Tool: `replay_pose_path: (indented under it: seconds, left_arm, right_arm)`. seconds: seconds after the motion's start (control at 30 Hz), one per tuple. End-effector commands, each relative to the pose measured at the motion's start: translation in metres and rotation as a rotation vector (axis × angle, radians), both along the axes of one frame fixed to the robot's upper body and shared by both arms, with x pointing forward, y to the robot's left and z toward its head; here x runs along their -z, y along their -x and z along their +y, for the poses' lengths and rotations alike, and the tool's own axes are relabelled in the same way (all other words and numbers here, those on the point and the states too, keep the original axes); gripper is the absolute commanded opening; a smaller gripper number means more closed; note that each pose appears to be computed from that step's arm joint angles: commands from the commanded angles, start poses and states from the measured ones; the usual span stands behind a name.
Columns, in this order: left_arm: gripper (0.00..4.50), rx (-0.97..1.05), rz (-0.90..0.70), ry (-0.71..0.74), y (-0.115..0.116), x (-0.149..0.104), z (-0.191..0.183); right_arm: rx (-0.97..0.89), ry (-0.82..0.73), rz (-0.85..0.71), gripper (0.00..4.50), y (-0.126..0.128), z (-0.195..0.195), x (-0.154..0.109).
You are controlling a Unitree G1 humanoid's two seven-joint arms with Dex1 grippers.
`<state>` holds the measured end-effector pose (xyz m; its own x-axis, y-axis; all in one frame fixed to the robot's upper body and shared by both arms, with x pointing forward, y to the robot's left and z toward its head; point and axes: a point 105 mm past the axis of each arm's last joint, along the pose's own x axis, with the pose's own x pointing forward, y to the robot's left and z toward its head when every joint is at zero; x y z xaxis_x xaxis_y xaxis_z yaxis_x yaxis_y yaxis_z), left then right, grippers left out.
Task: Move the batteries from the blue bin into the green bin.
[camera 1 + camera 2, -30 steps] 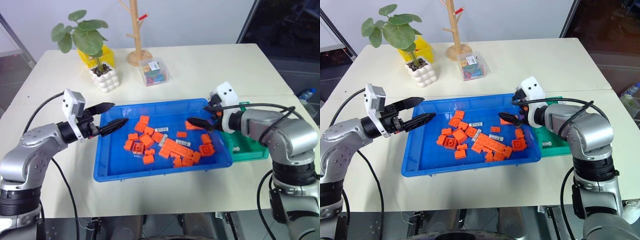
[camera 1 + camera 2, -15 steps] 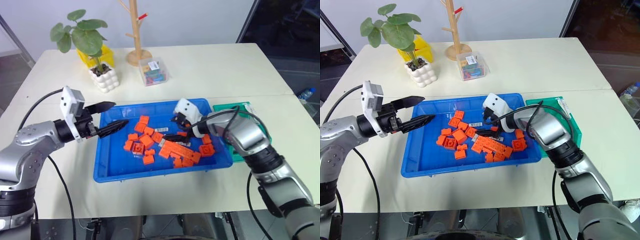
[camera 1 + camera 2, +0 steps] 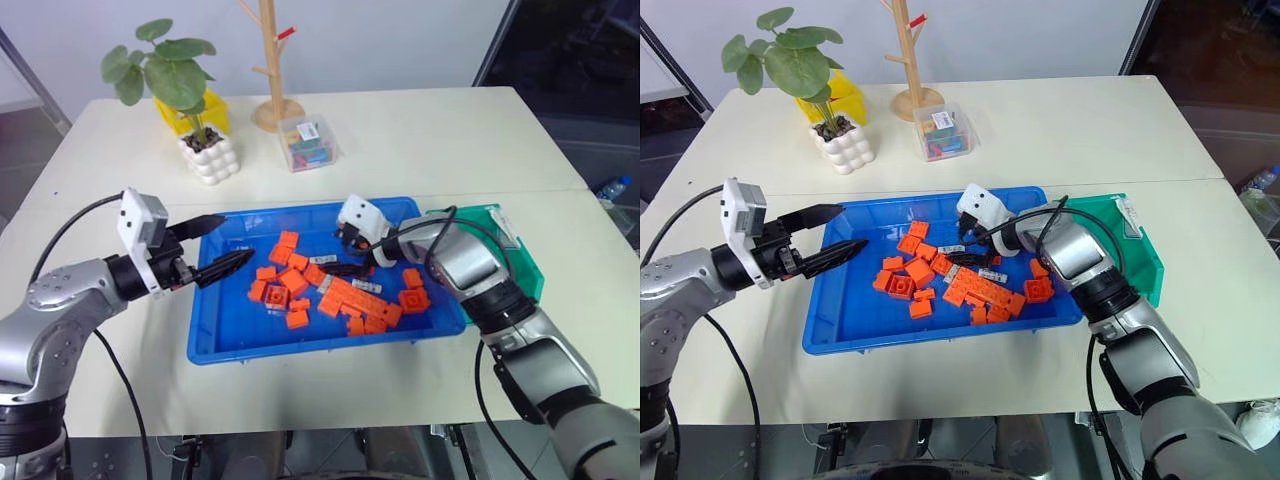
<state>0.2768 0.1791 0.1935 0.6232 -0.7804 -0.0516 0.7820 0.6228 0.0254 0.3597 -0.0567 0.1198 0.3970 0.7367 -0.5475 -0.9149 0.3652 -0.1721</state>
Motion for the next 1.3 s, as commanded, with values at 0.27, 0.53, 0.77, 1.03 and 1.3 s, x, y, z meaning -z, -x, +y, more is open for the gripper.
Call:
replay_pose_path:
  seconds: [0.27, 0.53, 0.77, 1.03, 1.3]
  left_arm:
    - [4.50, 0.006, -0.054, 0.005, 0.005, -0.013, 0.000]
    - [4.50, -0.003, -0.059, 0.009, 0.004, -0.014, 0.001]
    - [4.50, -0.002, -0.061, 0.010, 0.002, -0.016, -0.002]
    - [4.50, 0.003, -0.058, 0.003, 0.002, -0.018, -0.002]
    - [4.50, 0.003, -0.043, -0.036, 0.003, -0.018, 0.006]
  right_arm:
    - [-0.068, -0.007, -0.005, 1.08, 0.010, 0.016, 0.005]
    - [-0.088, -0.009, 0.005, 0.02, 0.016, 0.018, 0.006]
    - [-0.083, -0.025, -0.007, 0.27, 0.016, 0.019, -0.001]
    - [-0.121, -0.048, -0.037, 3.94, 0.022, 0.028, -0.019]
    - [-0.021, -0.047, -0.183, 3.94, -0.015, 0.025, -0.032]
